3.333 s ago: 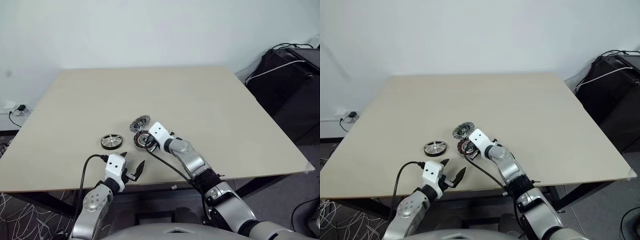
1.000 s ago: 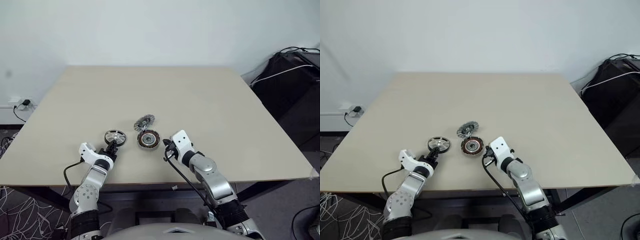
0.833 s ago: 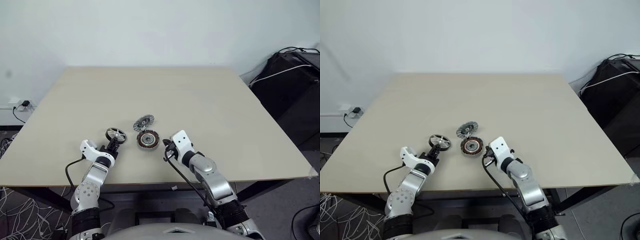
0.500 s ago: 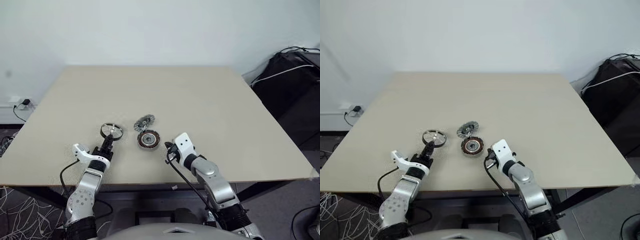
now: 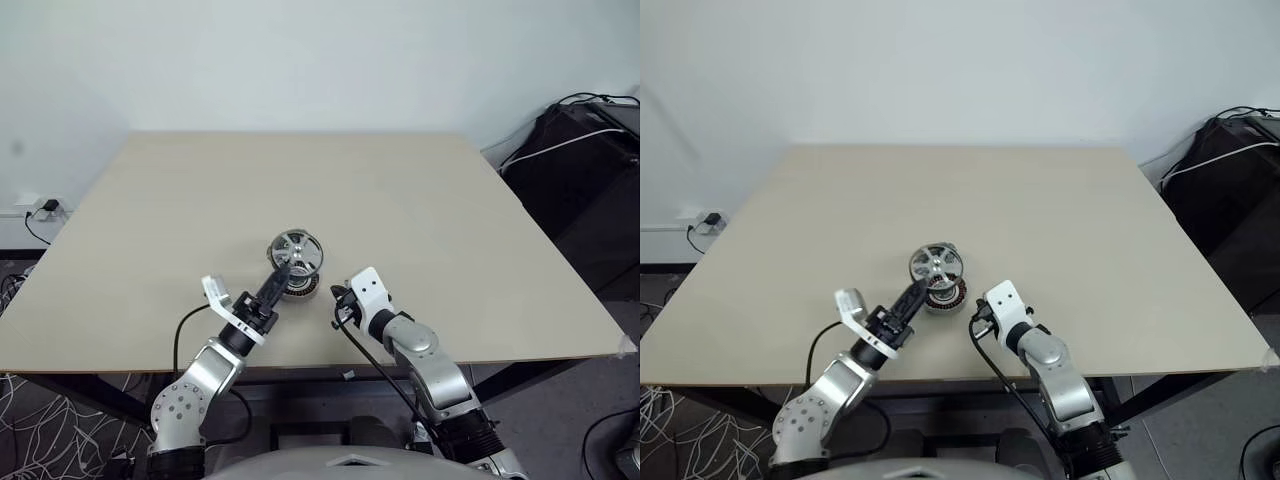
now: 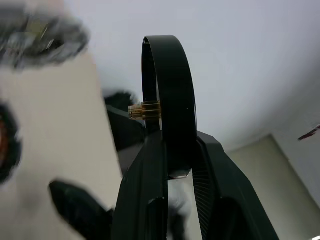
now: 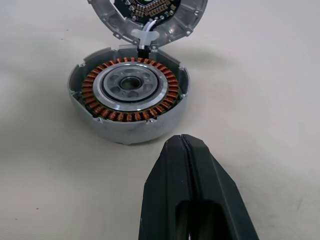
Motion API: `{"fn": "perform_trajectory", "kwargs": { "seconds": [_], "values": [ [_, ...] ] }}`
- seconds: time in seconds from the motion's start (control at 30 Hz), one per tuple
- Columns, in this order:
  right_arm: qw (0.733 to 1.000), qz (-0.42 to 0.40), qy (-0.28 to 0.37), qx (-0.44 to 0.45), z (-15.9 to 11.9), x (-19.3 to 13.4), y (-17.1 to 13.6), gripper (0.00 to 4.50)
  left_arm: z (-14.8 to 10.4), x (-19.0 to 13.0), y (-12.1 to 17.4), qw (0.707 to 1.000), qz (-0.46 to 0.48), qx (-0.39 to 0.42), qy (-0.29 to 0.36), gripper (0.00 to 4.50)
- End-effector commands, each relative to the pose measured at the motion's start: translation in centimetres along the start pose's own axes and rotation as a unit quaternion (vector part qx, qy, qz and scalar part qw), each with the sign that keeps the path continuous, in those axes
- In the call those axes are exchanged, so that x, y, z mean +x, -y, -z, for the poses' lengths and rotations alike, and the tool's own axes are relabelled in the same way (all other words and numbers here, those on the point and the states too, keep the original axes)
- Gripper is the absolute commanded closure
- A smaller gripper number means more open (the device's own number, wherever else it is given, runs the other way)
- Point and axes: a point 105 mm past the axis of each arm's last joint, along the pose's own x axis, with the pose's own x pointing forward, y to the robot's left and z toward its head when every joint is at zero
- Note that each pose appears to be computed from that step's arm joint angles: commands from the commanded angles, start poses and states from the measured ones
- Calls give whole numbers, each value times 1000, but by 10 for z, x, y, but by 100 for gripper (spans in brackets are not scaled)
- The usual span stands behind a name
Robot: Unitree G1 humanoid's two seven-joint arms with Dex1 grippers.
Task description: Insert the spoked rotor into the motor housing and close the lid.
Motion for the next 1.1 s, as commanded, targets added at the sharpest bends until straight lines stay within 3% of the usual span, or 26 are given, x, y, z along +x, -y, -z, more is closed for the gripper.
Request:
{"fn": "perform_trajectory", "kwargs": {
  "seconds": [0.03,0.53,1.1],
  "values": [
    [999,5,30,-10,-17,-2,3,450,-1,7,-2,1000,-6,7,-17,411],
    [999,12,33,-11,-18,-4,3,450,-13,14,-39,997,-79,3,-23,411],
    [999,14,38,-12,-21,-4,4,450,-13,30,-48,996,-89,0,-20,411]
  ]
}}
